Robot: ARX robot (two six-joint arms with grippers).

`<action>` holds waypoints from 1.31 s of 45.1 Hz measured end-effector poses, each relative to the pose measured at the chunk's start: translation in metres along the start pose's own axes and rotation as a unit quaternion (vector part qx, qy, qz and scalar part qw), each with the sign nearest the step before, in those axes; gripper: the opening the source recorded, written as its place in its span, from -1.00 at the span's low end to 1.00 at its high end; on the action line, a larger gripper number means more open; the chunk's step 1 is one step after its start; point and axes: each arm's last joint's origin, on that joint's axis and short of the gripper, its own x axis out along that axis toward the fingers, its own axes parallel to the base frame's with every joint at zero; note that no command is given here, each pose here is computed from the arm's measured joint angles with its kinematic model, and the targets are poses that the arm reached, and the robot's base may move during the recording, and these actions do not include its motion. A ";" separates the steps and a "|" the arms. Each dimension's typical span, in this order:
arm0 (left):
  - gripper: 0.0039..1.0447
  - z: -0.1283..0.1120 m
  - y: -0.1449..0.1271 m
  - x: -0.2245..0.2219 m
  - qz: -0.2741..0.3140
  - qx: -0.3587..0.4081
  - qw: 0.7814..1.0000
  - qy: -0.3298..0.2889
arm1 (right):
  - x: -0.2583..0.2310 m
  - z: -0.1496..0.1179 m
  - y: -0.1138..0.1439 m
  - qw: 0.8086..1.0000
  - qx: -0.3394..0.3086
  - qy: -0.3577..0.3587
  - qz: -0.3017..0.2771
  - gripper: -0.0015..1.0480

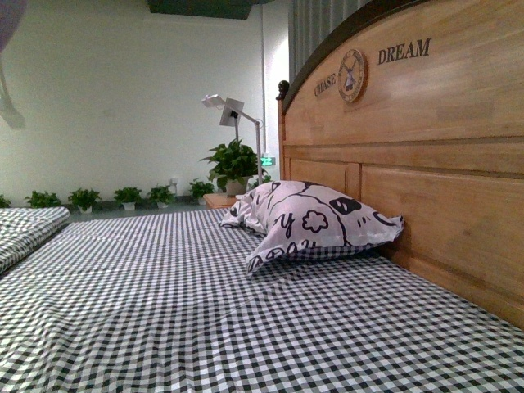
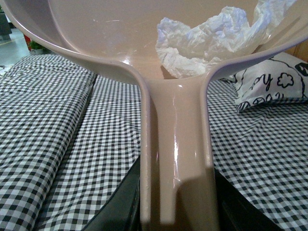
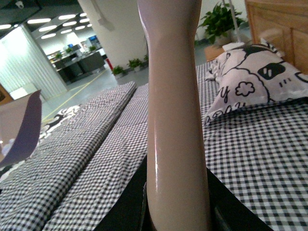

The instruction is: Clean up trash

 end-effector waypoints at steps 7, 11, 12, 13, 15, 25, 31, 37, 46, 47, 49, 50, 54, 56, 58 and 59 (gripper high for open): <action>-0.51 0.001 0.000 -0.002 -0.001 -0.005 1.000 -0.005 | -0.001 0.001 -0.001 1.000 -0.005 -0.003 -0.006 -0.62; -0.51 0.001 0.000 -0.002 -0.001 -0.005 1.000 -0.005 | -0.001 0.001 -0.001 1.000 -0.005 -0.003 -0.006 -0.62; -0.51 0.001 0.000 -0.002 -0.001 -0.006 1.000 -0.005 | -0.001 0.001 -0.001 1.000 -0.005 -0.003 -0.006 -0.62; -0.51 0.001 0.000 -0.002 0.000 -0.007 1.000 -0.005 | -0.001 0.001 -0.001 1.000 -0.005 -0.003 -0.006 -0.62; -0.51 0.001 0.000 -0.002 -0.001 -0.007 1.000 -0.005 | -0.001 0.001 0.000 1.000 -0.006 -0.003 -0.006 -0.62; -0.51 0.001 0.000 -0.002 -0.001 -0.008 1.000 -0.005 | -0.001 0.001 -0.001 1.000 -0.005 -0.003 -0.006 -0.62; -0.51 0.001 0.000 -0.002 -0.001 -0.008 1.000 -0.005 | -0.001 0.001 0.000 1.000 -0.006 -0.003 -0.006 -0.62; -0.51 0.001 0.000 -0.002 -0.001 -0.008 1.000 -0.005 | -0.001 0.001 0.000 1.000 -0.006 -0.003 -0.006 -0.62; -0.51 0.001 0.000 -0.002 -0.001 -0.008 1.000 -0.005 | -0.001 0.001 0.000 1.000 -0.006 -0.003 -0.006 -0.62; -0.51 0.001 0.000 -0.002 -0.001 -0.008 1.000 -0.005 | -0.001 0.001 0.000 1.000 -0.006 -0.003 -0.006 -0.62; -0.51 0.001 0.000 -0.002 -0.001 -0.008 1.000 -0.005 | -0.001 0.001 0.000 1.000 -0.006 -0.003 -0.006 -0.62; -0.51 0.001 0.000 -0.002 -0.001 -0.008 1.000 -0.005 | -0.001 0.001 0.000 1.000 -0.006 -0.003 -0.006 -0.62; -0.51 0.001 0.000 -0.002 -0.001 -0.008 1.000 -0.005 | -0.001 0.001 0.000 1.000 -0.006 -0.003 -0.006 -0.62; -0.51 0.001 0.000 -0.002 -0.001 -0.008 1.000 -0.005 | -0.001 0.001 0.000 1.000 -0.006 -0.003 -0.006 -0.62; -0.51 0.001 0.000 -0.002 -0.001 -0.008 1.000 -0.005 | -0.001 0.001 0.000 1.000 -0.006 -0.003 -0.006 -0.62; -0.51 0.001 0.000 -0.002 -0.001 -0.008 1.000 -0.005 | -0.001 0.001 0.000 1.000 -0.006 -0.003 -0.006 -0.62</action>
